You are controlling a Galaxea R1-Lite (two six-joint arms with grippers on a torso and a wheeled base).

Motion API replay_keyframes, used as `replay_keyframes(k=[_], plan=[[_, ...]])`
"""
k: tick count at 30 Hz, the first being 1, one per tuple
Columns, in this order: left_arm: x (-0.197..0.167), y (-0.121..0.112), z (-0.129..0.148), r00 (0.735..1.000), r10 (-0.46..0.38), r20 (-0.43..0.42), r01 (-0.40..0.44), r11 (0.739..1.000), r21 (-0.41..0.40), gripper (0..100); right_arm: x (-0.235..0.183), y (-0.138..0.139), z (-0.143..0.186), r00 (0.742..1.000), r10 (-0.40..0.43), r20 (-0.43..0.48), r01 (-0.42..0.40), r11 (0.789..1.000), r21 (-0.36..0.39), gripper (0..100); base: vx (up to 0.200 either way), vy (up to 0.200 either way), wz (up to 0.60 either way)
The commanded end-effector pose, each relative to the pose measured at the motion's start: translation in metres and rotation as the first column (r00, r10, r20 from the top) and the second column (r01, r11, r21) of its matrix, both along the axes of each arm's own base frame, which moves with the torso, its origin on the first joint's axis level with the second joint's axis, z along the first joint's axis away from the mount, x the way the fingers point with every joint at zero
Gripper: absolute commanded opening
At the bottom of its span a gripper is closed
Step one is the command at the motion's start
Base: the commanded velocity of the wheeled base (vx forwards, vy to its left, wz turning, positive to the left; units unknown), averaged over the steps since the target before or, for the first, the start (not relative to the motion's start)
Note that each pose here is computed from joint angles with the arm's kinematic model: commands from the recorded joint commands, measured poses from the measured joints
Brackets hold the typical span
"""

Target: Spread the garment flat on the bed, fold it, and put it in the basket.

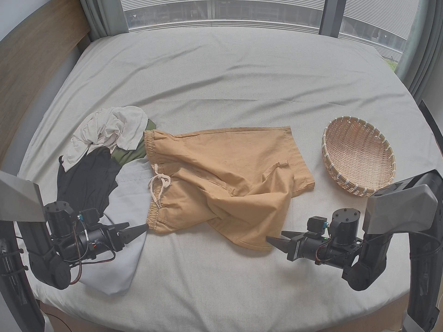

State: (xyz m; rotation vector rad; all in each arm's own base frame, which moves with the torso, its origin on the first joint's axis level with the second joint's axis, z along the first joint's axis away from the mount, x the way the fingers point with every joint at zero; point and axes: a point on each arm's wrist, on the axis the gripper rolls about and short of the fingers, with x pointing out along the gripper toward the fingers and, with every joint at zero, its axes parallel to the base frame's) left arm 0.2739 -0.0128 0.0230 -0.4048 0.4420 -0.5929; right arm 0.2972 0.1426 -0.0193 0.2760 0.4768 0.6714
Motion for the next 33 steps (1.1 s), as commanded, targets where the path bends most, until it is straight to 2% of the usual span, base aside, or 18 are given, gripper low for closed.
replay_keyframes(k=[1, 5, 11, 17, 25, 33], plan=[[0.0, 0.001, 0.001, 1.0, 0.002, 0.005, -0.002, 1.0, -0.001, 100, 0.006, 0.003, -0.018, 1.0, 0.0, -0.027, 0.0, 1.0, -0.01, 0, 0.0, 0.0, 0.0], [0.0, 0.001, 0.002, 1.0, 0.005, 0.006, -0.005, 1.0, -0.001, 100, 0.002, 0.003, -0.014, 1.0, 0.004, -0.029, -0.004, 1.0, -0.008, 0, 0.0, 0.0, 0.0], [0.0, 0.001, 0.002, 1.0, 0.005, 0.006, -0.005, 1.0, -0.001, 100, -0.02, -0.006, 0.031, 1.0, 0.003, 0.025, -0.004, 1.0, 0.022, 0, 0.0, 0.0, 0.0], [-0.001, 0.001, 0.004, 1.0, 0.005, 0.014, -0.005, 1.0, -0.001, 100, -0.027, -0.006, 0.046, 0.999, 0.012, 0.052, -0.014, 0.999, 0.034, 0, 0.0, 0.0, 0.0], [-0.001, 0.001, 0.004, 1.0, 0.005, 0.011, -0.005, 1.0, -0.001, 100, 0.004, 0.016, 0.061, 0.994, 0.035, 0.101, -0.041, 0.997, 0.061, 0, 0.0, 0.0, 0.0], [0.0, 0.001, 0.005, 1.0, 0.007, 0.018, -0.007, 1.0, -0.001, 100, 0.034, 0.029, 0.074, 0.996, 0.026, 0.086, -0.033, 0.996, 0.082, 0, 0.0, 0.0, 0.0]])
